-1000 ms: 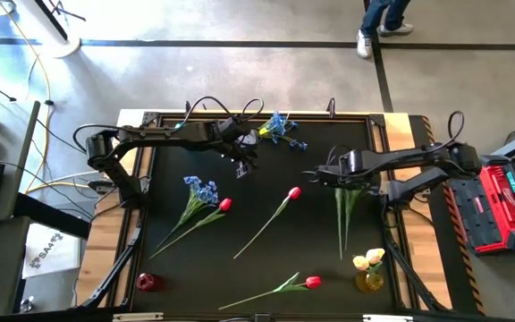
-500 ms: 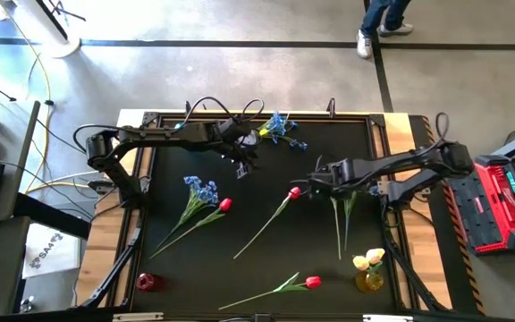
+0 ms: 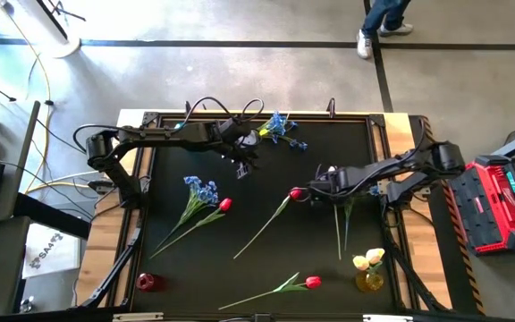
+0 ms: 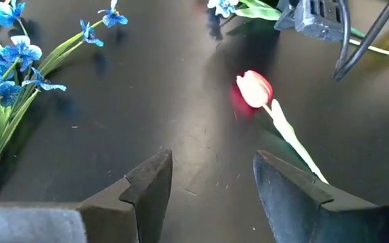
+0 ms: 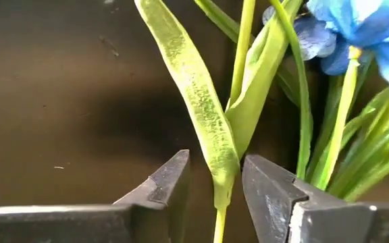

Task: Sort flowers into vase by color
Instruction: Put the light yellow tulip into the yellow vase

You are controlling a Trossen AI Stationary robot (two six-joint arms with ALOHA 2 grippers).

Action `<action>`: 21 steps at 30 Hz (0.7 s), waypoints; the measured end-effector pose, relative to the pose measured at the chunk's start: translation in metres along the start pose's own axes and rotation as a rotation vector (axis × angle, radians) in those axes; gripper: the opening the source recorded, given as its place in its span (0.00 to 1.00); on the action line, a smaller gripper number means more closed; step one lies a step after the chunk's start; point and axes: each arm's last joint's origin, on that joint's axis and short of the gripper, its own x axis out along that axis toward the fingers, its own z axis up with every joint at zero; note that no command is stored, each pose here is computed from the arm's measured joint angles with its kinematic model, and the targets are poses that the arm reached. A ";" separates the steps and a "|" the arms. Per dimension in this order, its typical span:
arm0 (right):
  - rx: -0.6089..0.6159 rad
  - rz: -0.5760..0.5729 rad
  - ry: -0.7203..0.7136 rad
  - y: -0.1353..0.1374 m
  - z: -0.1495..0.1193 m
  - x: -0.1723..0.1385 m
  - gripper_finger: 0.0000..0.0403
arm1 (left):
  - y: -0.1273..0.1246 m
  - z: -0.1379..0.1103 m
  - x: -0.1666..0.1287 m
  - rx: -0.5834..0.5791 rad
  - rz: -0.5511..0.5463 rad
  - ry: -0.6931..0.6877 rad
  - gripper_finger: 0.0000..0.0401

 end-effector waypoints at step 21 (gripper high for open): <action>-0.082 0.126 -0.115 0.029 0.004 -0.039 0.01 | -0.001 -0.003 0.000 -0.058 -0.007 0.032 0.49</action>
